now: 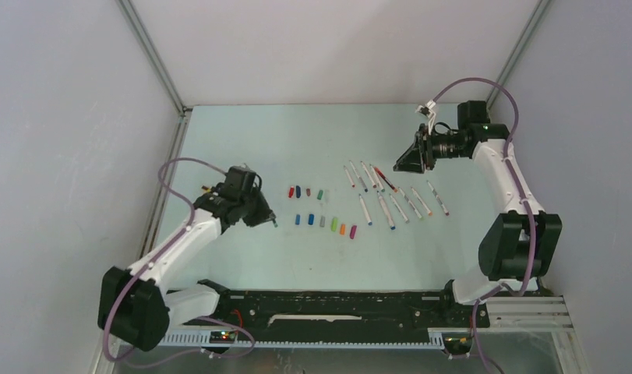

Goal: Open the pen caps
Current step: Pick up the pen from the center of the board.

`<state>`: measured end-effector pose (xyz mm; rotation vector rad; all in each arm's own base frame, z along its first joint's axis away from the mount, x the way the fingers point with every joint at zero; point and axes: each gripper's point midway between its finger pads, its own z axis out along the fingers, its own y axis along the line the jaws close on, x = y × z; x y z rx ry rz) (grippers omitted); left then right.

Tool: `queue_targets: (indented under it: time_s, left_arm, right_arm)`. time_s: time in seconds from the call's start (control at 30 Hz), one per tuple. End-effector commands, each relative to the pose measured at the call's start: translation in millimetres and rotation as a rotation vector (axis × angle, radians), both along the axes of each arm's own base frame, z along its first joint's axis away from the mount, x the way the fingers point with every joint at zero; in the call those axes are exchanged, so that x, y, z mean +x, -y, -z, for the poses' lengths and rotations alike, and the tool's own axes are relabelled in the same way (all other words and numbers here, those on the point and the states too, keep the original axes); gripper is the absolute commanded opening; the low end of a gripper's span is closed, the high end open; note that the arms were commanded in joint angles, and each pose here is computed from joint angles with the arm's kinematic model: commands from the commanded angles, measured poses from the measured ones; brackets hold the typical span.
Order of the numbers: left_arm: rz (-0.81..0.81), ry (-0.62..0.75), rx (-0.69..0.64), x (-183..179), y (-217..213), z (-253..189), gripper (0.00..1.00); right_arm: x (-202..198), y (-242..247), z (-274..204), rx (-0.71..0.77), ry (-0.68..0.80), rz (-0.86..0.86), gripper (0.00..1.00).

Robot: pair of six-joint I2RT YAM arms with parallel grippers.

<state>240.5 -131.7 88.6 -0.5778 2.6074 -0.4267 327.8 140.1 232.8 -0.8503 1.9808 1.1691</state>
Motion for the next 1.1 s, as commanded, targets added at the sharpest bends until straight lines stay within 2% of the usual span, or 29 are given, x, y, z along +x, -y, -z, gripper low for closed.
queue_targets:
  time_s: [0.0,0.13,0.3,0.4,0.6,0.73,0.83,1.07]
  left_arm:
    - [0.152,0.262,-0.143,21,30,-50,0.0]
    - [0.291,0.487,-0.263,34,60,-102,0.0]
    - [0.498,0.809,-0.429,36,105,-176,0.0]
    - [0.596,0.909,-0.49,33,130,-202,0.0]
    - [0.739,0.963,-0.553,31,184,-223,0.0]
    - [0.802,0.96,-0.584,27,211,-226,0.0]
    - [0.827,0.953,-0.613,23,225,-226,0.0]
    - [0.85,0.931,-0.639,15,240,-220,0.0]
  right_arm:
    - [-32,-23,-34,0.058,0.127,-0.108,0.4]
    - [-49,-41,-57,0.123,0.215,-0.152,0.44]
    - [-58,-58,-66,0.258,0.127,-0.185,0.51]
    - [-58,-67,-62,0.319,0.042,-0.205,0.55]
    - [-46,-74,-64,0.377,0.0,-0.134,0.57]
    - [-49,-78,-67,0.405,-0.031,-0.155,0.62]
    - [-50,-82,-64,0.406,-0.052,-0.165,0.66]
    - [-46,-83,-59,0.408,-0.084,-0.155,0.65]
